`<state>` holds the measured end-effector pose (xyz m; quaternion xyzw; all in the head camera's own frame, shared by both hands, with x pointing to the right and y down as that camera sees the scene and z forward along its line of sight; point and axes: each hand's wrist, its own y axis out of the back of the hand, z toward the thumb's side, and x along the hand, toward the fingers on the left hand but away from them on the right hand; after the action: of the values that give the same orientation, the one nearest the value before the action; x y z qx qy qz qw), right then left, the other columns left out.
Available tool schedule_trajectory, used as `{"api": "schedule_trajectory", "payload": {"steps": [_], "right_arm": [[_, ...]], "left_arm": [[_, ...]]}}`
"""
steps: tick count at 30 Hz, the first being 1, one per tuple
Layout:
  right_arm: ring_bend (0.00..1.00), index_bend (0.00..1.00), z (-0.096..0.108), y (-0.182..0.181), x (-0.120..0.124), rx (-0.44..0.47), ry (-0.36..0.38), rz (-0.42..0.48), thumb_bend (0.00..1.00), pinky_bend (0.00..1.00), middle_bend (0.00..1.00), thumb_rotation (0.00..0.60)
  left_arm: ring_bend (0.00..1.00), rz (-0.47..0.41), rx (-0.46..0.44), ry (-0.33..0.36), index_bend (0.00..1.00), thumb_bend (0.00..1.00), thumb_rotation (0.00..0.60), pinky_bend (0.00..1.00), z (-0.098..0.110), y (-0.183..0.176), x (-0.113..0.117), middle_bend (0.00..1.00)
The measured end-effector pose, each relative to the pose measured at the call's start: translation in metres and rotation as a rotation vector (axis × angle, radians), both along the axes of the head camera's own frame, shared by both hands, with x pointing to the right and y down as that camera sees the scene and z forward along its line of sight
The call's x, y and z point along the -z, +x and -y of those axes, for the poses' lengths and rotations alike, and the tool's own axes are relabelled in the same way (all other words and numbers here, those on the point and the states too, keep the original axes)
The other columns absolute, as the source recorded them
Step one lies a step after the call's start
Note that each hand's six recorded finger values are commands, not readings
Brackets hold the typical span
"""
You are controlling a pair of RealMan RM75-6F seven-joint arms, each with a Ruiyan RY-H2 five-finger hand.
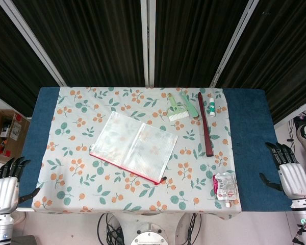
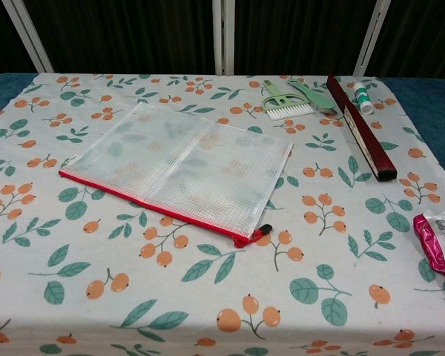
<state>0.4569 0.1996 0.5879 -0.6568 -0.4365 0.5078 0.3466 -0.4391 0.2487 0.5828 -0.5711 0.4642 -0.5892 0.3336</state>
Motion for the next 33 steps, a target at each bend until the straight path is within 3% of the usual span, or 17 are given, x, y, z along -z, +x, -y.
{"api": "schedule_trajectory", "payload": {"steps": [6, 12, 17, 22, 28, 33], "right_arm": [[0.00, 0.00, 0.001, 0.001, 0.006, -0.004, 0.011, -0.004, 0.18, 0.04, 0.10, 0.600], [0.00, 0.00, 0.001, 0.002, 0.015, 0.004, 0.035, -0.002, 0.18, 0.04, 0.10, 0.600], [0.00, 0.00, 0.004, -0.004, 0.019, 0.031, 0.043, 0.001, 0.18, 0.04, 0.10, 0.600], [0.00, 0.00, 0.007, -0.009, 0.018, 0.051, 0.041, 0.009, 0.18, 0.04, 0.10, 0.600], [0.00, 0.00, 0.007, -0.012, 0.012, 0.057, 0.026, 0.015, 0.18, 0.04, 0.10, 0.600], [0.00, 0.00, 0.007, -0.013, 0.008, 0.059, 0.018, 0.016, 0.18, 0.04, 0.10, 0.600]], "left_arm": [[0.09, 0.003, -0.022, -0.004, 0.21, 0.06, 0.600, 0.15, -0.001, 0.004, 0.000, 0.15], [0.09, -0.031, -0.129, 0.012, 0.22, 0.07, 0.600, 0.15, 0.011, 0.031, 0.002, 0.15], [0.09, -0.108, -0.323, 0.020, 0.23, 0.07, 0.600, 0.15, 0.036, 0.084, -0.003, 0.15], [0.09, -0.183, -0.511, -0.040, 0.23, 0.07, 0.600, 0.15, 0.052, 0.142, -0.024, 0.15], [0.09, -0.271, -0.717, -0.133, 0.23, 0.08, 0.600, 0.15, 0.056, 0.225, -0.061, 0.15], [0.09, -0.299, -0.795, -0.205, 0.23, 0.09, 0.600, 0.15, 0.056, 0.274, -0.089, 0.15]]}}
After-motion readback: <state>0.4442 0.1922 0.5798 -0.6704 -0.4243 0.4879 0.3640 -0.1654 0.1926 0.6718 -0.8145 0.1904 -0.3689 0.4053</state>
